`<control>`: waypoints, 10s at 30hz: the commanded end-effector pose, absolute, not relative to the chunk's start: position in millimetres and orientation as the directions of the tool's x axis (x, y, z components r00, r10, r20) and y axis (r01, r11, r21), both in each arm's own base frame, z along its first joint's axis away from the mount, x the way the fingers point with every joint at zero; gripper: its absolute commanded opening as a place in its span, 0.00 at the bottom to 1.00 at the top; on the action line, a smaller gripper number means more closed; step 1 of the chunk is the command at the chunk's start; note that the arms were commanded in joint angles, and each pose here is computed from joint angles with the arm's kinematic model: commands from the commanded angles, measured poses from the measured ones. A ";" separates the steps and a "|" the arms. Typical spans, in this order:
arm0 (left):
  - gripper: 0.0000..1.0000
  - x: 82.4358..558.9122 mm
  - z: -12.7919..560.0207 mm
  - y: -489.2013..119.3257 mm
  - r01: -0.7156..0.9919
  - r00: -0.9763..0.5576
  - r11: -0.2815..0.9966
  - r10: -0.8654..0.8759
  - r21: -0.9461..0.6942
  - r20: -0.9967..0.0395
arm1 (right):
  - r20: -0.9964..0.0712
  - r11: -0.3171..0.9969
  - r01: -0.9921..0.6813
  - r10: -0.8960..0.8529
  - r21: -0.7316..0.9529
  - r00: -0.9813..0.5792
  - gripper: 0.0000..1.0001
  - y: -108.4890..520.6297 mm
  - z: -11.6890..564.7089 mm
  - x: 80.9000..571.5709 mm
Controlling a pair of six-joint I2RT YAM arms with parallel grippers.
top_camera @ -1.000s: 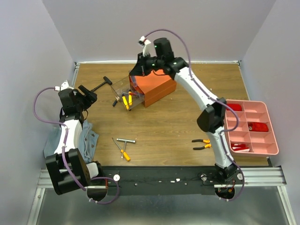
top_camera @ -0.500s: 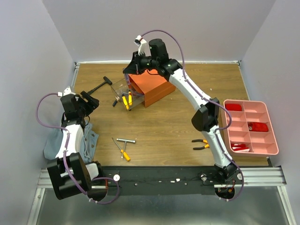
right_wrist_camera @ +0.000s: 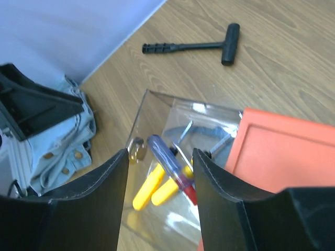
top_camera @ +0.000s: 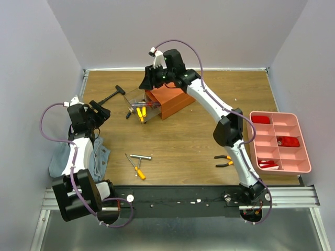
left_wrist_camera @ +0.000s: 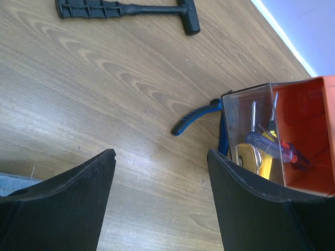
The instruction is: Sort the tools into containers
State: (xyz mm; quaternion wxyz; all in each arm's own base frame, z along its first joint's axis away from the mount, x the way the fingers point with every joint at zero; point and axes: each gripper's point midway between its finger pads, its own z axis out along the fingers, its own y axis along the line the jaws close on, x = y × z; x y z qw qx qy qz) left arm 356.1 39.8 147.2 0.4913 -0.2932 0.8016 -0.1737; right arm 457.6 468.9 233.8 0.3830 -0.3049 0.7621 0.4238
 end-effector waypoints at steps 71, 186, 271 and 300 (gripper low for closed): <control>0.79 340.8 217.1 32.7 -0.184 -0.412 0.905 -0.425 -0.383 -0.806 | -0.930 0.588 -0.807 -0.323 -0.054 -0.173 0.01 444.3 279.6 396.3; 0.00 456.3 252.4 -142.6 0.133 -0.552 0.838 -0.380 -0.529 -0.742 | -0.823 0.839 -0.530 -0.212 0.123 -0.527 0.76 170.2 210.6 400.0; 0.00 382.3 163.2 -96.4 0.303 -0.628 0.789 -0.256 -0.534 -0.735 | -0.742 0.742 -0.652 -0.349 0.154 -0.572 0.01 256.5 108.0 501.8; 0.00 466.1 158.6 -174.3 0.340 -0.693 0.608 -0.353 -0.717 -0.628 | -0.682 0.711 -0.692 -0.446 0.123 -0.579 0.01 273.2 71.7 473.5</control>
